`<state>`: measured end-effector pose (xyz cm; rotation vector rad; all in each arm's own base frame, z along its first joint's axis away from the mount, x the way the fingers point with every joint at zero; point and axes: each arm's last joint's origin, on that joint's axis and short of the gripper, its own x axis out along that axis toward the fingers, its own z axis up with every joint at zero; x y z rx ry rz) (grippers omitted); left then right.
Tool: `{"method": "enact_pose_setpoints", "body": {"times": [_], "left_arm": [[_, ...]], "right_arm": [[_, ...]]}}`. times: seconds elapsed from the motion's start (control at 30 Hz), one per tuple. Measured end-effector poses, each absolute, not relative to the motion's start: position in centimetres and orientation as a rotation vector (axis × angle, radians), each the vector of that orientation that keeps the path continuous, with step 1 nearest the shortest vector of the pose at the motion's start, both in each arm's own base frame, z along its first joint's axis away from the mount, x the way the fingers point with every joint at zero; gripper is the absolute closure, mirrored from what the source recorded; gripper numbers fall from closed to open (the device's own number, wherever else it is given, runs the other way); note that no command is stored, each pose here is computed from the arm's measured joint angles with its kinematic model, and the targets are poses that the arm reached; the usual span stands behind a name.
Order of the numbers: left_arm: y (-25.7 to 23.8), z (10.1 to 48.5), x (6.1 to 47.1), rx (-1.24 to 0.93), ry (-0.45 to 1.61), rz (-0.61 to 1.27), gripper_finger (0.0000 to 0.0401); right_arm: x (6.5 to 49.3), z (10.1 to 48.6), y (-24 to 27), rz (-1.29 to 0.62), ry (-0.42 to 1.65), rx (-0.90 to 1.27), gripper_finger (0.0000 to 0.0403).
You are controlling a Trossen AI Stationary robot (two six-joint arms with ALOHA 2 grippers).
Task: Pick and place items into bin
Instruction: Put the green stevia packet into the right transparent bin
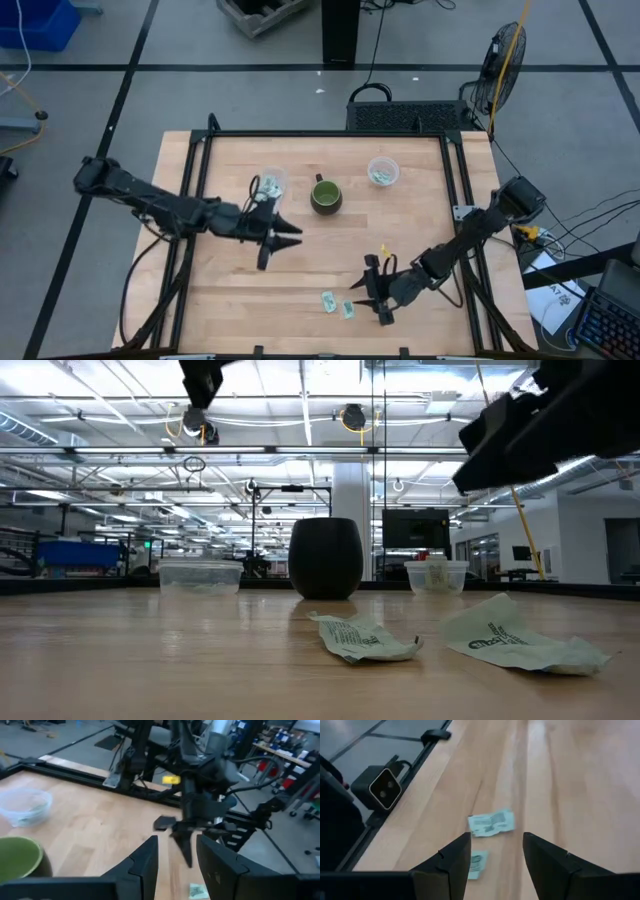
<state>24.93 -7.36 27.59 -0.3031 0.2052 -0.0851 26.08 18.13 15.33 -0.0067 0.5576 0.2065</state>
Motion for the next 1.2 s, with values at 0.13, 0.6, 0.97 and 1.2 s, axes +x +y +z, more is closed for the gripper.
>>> {"method": "enact_pose_setpoints", "body": {"times": [0.13,0.6,0.97,1.2], "left_arm": [[-8.6,27.3,24.7,-0.284,0.213,-0.076,0.0263],[-9.2,27.3,24.5,-0.249,0.205,-0.053,0.0263],[-9.1,27.2,24.5,-0.244,0.206,-0.035,0.0263],[-9.1,27.2,24.5,-0.243,0.206,-0.035,0.0263]], "right_arm": [[26.4,13.7,18.5,0.202,0.613,0.080,0.0232],[27.1,10.9,18.7,0.209,0.652,0.119,0.0232],[27.3,10.8,18.5,0.223,0.668,0.146,0.0232],[27.3,10.7,18.2,0.200,0.681,0.160,0.0232]]}}
